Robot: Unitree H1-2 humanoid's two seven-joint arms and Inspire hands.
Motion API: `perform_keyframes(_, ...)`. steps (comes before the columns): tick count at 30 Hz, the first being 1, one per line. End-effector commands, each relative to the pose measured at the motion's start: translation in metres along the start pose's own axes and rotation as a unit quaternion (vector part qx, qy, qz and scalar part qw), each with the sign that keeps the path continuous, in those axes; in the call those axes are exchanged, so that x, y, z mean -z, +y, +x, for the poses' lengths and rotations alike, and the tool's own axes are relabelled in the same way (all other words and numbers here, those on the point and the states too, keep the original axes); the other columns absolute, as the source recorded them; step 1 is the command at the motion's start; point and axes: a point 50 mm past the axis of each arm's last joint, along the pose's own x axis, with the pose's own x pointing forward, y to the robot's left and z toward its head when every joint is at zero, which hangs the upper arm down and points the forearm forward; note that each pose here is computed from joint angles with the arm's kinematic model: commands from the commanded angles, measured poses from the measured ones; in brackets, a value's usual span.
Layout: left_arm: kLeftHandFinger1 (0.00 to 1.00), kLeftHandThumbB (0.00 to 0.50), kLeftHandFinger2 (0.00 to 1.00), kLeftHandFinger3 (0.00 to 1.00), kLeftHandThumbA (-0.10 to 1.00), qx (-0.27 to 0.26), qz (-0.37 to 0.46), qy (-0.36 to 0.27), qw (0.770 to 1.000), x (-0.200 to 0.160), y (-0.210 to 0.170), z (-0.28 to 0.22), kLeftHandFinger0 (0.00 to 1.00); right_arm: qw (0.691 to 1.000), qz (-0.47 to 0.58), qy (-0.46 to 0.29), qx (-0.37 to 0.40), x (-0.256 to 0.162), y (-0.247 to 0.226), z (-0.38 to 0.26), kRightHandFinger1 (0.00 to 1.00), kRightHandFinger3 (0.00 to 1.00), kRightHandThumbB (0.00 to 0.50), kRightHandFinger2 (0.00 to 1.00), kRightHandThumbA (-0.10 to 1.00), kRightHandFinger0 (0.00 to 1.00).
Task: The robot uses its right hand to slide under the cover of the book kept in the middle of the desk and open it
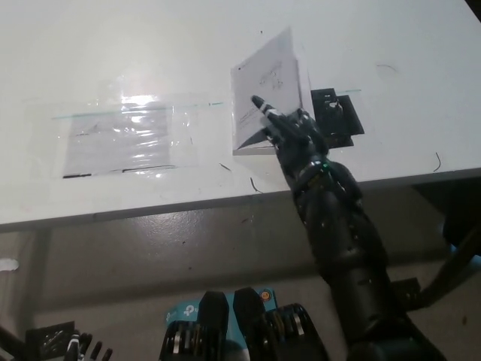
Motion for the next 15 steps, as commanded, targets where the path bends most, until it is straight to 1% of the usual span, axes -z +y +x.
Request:
perform_keyframes(1,0.9,0.135,0.88,0.99,0.97,0.01,0.008,-0.013,1.0,-0.009,-0.008,0.002,0.93,0.996,-0.066,-0.011,-0.065,-0.019,0.047,0.004,0.74,0.97,0.109,0.77,1.0,0.73)
perform_keyframes(2,0.9,0.127,0.87,0.96,0.99,0.013,0.007,-0.013,1.0,-0.009,-0.009,0.003,0.93,0.993,-0.094,-0.015,-0.072,-0.02,0.05,0.004,0.73,0.96,0.125,0.76,1.0,0.71)
perform_keyframes(3,0.91,0.121,0.87,0.95,1.0,0.016,0.008,-0.012,1.0,-0.01,-0.009,0.003,0.93,0.99,-0.117,-0.02,-0.074,-0.022,0.051,0.005,0.71,0.94,0.122,0.74,1.0,0.69)
perform_keyframes(5,0.91,0.125,0.86,0.95,1.0,0.017,0.01,-0.012,1.0,-0.01,-0.01,0.003,0.93,0.987,-0.143,-0.027,-0.073,-0.024,0.05,0.006,0.7,0.93,0.124,0.72,1.0,0.68)
perform_keyframes(6,0.89,0.133,0.84,0.93,0.99,0.01,0.013,-0.012,1.0,-0.01,-0.011,0.003,0.9,0.985,-0.153,-0.027,-0.077,-0.024,0.05,0.006,0.71,0.94,0.134,0.73,1.0,0.68)
perform_keyframes(7,0.89,0.128,0.86,0.95,0.99,0.012,0.011,-0.011,1.0,-0.011,-0.012,0.003,0.9,0.982,-0.167,-0.03,-0.084,-0.024,0.049,0.007,0.7,0.94,0.138,0.73,1.0,0.68)
perform_keyframes(9,0.92,0.121,0.92,0.97,1.0,0.017,0.013,-0.012,1.0,-0.013,-0.012,0.004,0.92,0.975,-0.197,-0.031,-0.093,-0.023,0.045,0.008,0.68,0.92,0.139,0.72,1.0,0.65)
perform_keyframes(11,0.9,0.117,0.91,0.97,1.0,0.021,0.015,-0.013,1.0,-0.016,-0.012,0.005,0.92,0.972,-0.213,-0.027,-0.099,-0.023,0.043,0.009,0.68,0.91,0.142,0.71,1.0,0.64)
perform_keyframes(13,0.87,0.121,0.89,0.96,1.0,0.024,0.021,-0.015,0.999,-0.017,-0.014,0.006,0.91,0.97,-0.221,-0.025,-0.098,-0.022,0.039,0.009,0.66,0.9,0.138,0.69,1.0,0.63)
perform_keyframes(14,0.88,0.113,0.89,0.97,1.0,0.029,0.021,-0.015,0.999,-0.018,-0.016,0.007,0.93,0.968,-0.227,-0.025,-0.1,-0.022,0.036,0.01,0.66,0.9,0.125,0.69,1.0,0.64)
perform_keyframes(15,0.88,0.117,0.88,0.97,1.0,0.028,0.021,-0.015,0.999,-0.019,-0.017,0.009,0.93,0.968,-0.23,-0.025,-0.097,-0.022,0.035,0.01,0.68,0.91,0.113,0.69,1.0,0.66)
